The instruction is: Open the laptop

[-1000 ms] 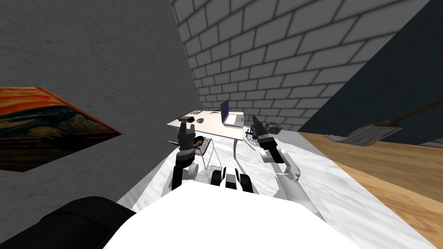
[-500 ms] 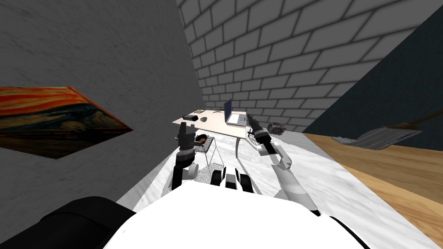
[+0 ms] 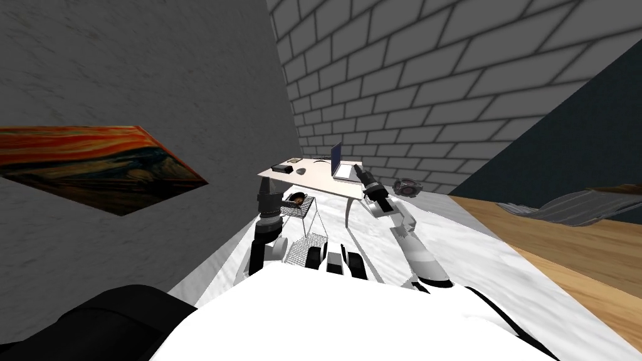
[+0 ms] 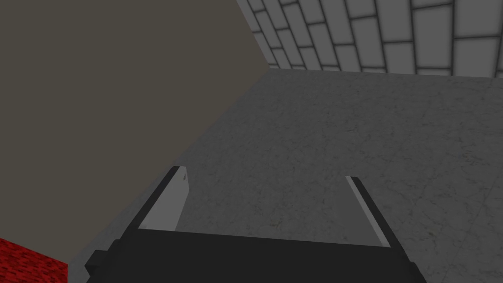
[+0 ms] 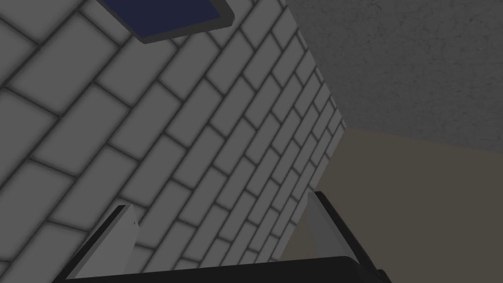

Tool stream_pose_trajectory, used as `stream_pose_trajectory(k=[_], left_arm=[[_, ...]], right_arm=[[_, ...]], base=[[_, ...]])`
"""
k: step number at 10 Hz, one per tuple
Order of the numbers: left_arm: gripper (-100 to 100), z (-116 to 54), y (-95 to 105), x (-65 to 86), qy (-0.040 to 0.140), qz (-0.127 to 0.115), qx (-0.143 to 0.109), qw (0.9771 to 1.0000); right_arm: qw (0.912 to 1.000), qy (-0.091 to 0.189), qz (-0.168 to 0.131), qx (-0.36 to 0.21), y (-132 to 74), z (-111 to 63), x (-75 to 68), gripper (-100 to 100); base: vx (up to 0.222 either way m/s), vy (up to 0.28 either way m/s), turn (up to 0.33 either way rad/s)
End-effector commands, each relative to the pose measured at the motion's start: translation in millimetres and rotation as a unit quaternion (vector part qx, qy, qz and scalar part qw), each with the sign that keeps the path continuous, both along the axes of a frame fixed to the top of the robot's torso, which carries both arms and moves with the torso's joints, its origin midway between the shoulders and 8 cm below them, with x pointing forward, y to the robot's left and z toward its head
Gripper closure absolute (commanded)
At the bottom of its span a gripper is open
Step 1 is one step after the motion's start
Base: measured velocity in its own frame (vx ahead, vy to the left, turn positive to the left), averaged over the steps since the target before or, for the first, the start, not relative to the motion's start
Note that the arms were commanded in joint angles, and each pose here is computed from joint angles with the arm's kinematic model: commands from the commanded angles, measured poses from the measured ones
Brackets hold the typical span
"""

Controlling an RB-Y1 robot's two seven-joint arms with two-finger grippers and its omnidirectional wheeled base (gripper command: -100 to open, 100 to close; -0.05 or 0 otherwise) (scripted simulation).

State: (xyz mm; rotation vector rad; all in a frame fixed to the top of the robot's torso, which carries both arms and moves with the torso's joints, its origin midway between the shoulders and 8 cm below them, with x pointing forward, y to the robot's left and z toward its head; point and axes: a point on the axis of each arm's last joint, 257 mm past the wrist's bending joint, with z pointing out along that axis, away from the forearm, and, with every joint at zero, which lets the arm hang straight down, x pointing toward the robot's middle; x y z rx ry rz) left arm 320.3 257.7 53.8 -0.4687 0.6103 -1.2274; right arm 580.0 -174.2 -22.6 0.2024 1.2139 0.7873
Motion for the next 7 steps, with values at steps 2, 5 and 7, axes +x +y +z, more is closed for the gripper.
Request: stream_pose_trajectory(k=[2,5,7], left_arm=[[0,0.0,0.0,0.0,0.0,0.0,0.0,1.0],[0,0.0,0.0,0.0,0.0,0.0,0.0,1.0],[0,0.0,0.0,0.0,0.0,0.0,0.0,1.0]], right_arm=[[0.9983,0.011,-0.024,-0.052,0,-5.5,28.9,-100],[0.9951,0.019,-0.041,-0.088,-3,-7.2,47.1,-100],[0.9902,0.026,-0.06,-0.123,-7,-7.3,64.0,-100]], base=[[-0.015,0.035,0.042],[-0.021,0.04,0.062],[-0.02,0.061,0.112]])
